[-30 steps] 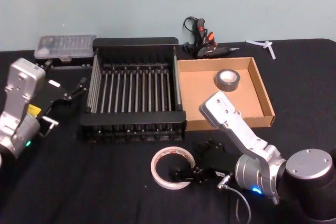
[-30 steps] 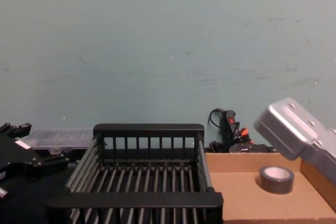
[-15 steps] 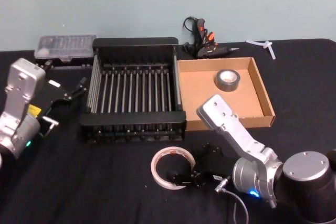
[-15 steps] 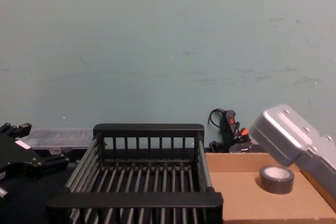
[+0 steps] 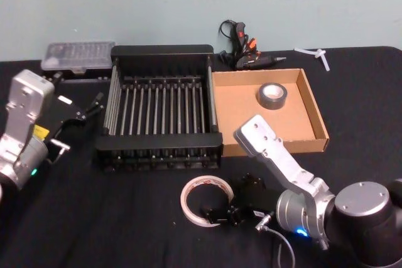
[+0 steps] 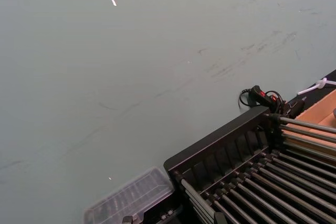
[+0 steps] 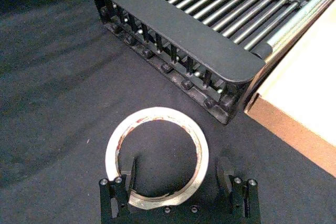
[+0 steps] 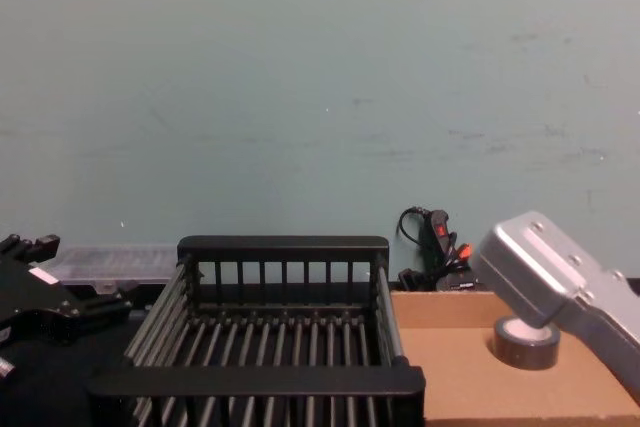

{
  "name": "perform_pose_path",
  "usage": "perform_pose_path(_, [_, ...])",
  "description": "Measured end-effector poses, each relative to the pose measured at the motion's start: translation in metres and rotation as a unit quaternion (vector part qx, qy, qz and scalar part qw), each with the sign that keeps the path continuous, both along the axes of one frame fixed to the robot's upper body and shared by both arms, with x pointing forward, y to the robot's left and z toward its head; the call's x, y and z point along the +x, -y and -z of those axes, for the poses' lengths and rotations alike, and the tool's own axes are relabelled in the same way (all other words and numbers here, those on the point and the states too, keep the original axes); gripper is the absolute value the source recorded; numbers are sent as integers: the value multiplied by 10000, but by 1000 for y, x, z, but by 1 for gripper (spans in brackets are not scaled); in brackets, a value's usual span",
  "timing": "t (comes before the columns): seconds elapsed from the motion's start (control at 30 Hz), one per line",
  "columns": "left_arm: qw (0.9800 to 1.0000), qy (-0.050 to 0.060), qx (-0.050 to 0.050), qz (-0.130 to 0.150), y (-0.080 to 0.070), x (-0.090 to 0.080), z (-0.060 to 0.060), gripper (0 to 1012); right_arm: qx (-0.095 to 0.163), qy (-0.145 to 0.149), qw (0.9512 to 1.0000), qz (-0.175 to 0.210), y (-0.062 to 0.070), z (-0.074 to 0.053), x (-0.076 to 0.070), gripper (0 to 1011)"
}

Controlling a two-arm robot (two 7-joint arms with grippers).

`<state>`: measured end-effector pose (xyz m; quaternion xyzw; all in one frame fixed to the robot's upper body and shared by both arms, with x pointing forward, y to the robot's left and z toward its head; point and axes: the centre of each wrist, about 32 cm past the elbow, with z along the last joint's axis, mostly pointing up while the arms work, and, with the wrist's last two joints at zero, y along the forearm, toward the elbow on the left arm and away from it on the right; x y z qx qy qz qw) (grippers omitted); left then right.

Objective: Pick up the white tape and place it into the black box , Pick up the silver tape and place it into the brown box.

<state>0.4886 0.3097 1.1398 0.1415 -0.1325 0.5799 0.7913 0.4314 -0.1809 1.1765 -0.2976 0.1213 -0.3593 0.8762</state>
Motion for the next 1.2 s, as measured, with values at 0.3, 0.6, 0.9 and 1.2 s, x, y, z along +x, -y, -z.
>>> perform_pose_path(0.3, [10000,0,0,0,0,0,0,1001,4,-33,10000,-12,-1,1,2,1002])
perform_pose_path(0.6, [10000,1,0,0,0,0,0,1001,20,-50,10000,-12,-2,2,3,1002])
perform_pose_path(0.9, [10000,0,0,0,0,0,0,1001,46,4,10000,-4,-3,1,6,1002])
perform_pose_path(1.2, [10000,0,0,0,0,0,0,1001,47,124,9999,-12,-5,0,13,1002])
